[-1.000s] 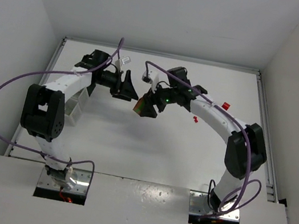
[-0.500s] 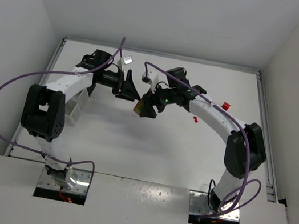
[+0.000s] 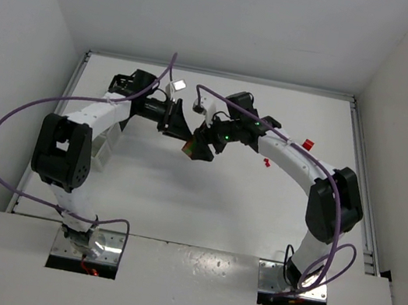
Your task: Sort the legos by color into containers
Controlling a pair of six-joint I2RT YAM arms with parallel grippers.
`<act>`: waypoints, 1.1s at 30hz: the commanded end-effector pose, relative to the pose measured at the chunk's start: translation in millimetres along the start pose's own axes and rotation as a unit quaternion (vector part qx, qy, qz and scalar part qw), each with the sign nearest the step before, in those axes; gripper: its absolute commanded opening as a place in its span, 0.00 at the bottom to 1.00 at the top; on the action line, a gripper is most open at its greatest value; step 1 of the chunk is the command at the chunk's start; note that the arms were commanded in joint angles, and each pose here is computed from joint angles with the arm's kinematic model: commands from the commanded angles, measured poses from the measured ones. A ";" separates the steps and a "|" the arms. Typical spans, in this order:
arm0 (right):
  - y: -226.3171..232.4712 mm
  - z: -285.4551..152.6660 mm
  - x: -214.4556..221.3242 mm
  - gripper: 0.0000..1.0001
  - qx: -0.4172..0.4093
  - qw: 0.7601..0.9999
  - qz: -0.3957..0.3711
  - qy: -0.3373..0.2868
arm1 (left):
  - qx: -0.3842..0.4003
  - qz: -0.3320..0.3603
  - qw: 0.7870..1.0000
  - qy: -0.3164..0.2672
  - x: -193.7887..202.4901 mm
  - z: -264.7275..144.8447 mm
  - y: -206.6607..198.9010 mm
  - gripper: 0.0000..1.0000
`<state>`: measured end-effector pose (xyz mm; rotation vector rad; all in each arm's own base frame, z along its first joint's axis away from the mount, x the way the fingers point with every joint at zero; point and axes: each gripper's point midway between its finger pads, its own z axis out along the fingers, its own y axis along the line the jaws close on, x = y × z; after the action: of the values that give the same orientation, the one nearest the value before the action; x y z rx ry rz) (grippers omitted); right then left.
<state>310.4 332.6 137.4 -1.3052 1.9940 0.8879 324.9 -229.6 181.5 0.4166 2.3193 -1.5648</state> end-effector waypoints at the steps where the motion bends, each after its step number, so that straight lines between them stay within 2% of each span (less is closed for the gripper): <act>1: -1.5 -5.9 -29.5 0.03 0.008 0.999 -0.031 -0.036 | 0.033 0.018 0.999 0.006 -2.8 2.8 -13.9 0.46; 4: -3.1 -6.0 -29.1 0.03 0.013 0.999 -0.031 -0.035 | 0.040 0.015 0.999 0.014 0.4 6.9 -14.8 0.46; 13: -3.1 -6.0 -29.1 0.03 0.013 0.999 -0.031 -0.035 | 0.043 0.018 0.999 0.022 2.1 12.8 -17.6 0.54; 17: -3.1 -6.0 -29.1 0.03 0.013 0.999 -0.031 -0.035 | 0.044 0.023 0.999 0.022 2.1 12.8 -17.2 0.46; 20: -3.8 -5.9 -31.1 0.03 0.014 0.999 -0.033 -0.039 | 0.043 0.019 0.999 0.023 3.3 12.6 -17.2 0.33; 23: -3.8 -4.8 -27.2 0.02 0.013 0.999 -0.035 -0.035 | 0.044 0.027 0.998 0.021 0.7 12.2 -18.6 0.25; 29: -3.3 -7.0 -10.0 0.00 0.024 0.999 -0.031 -0.019 | 0.027 0.032 0.999 -0.020 -18.0 -13.9 -7.1 0.19; 33: -4.3 -7.8 10.3 0.00 0.027 0.999 -0.020 0.000 | 0.003 0.017 0.997 -0.079 -48.6 -52.8 9.7 0.15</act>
<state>321.7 336.6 135.9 -1.3028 1.9251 0.8322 332.7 -215.5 177.4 0.3327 2.3306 -1.6135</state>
